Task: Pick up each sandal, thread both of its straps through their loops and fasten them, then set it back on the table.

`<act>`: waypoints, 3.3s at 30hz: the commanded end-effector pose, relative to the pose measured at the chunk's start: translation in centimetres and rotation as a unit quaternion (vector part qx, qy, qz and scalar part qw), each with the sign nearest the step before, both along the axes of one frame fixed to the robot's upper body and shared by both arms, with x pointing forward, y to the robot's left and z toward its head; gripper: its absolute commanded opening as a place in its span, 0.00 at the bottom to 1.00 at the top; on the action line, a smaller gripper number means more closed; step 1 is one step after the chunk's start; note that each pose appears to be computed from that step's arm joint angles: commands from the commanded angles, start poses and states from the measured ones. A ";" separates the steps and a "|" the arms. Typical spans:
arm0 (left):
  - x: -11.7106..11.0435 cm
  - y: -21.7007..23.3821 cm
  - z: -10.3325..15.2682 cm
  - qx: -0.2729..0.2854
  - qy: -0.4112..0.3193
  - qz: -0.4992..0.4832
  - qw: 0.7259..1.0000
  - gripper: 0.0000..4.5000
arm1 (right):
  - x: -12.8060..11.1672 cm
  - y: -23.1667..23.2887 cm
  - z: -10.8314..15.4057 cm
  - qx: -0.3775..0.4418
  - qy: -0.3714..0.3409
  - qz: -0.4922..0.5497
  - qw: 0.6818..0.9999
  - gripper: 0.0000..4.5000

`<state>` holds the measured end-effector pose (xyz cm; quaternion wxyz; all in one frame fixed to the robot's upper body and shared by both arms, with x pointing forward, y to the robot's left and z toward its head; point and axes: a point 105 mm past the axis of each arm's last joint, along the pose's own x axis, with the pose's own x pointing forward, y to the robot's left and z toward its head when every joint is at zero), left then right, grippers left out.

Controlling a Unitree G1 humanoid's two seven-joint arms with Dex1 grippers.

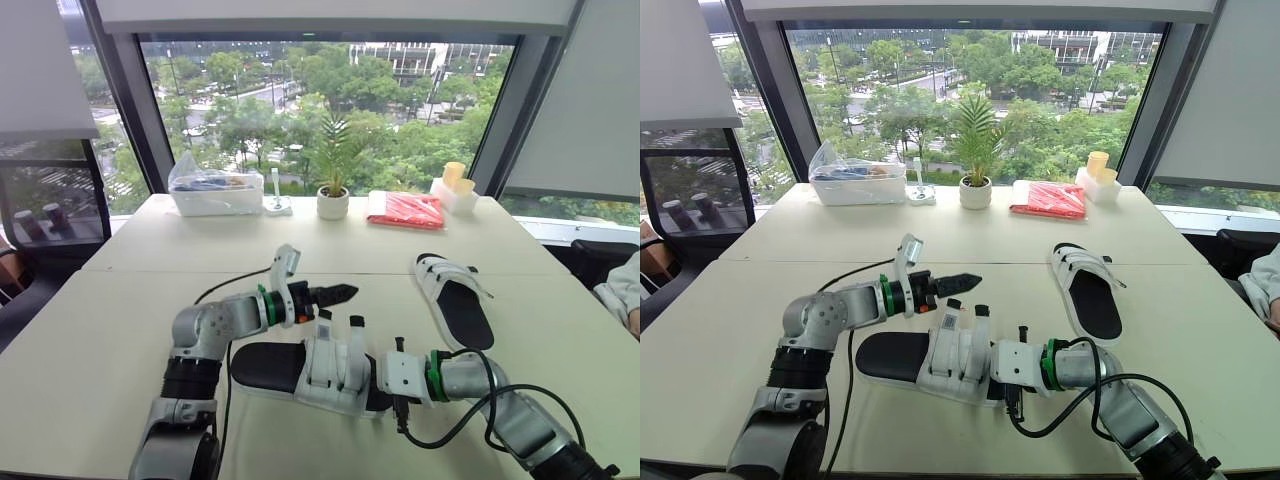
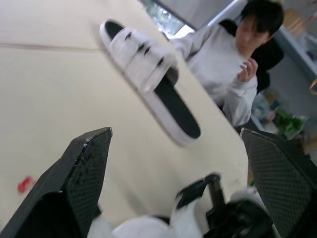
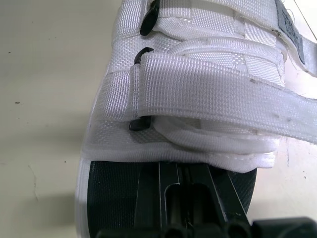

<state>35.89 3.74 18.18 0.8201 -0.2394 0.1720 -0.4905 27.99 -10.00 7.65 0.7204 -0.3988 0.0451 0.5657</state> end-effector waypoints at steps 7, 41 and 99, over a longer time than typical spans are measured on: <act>-1.7 -0.4 -0.1 0.116 -0.192 -0.147 0.963 0.99 | -1.5 -1.4 -4.9 -0.064 0.085 -0.017 0.994 0.00; -1.6 -0.3 1.8 0.010 -0.211 -0.245 0.946 0.01 | -1.5 -1.3 -5.2 -0.059 0.083 -0.031 0.994 0.00; 4.6 -1.0 -6.1 0.367 -0.336 -0.167 0.851 0.65 | -2.0 -1.5 -5.7 -0.062 0.089 -0.037 0.993 0.00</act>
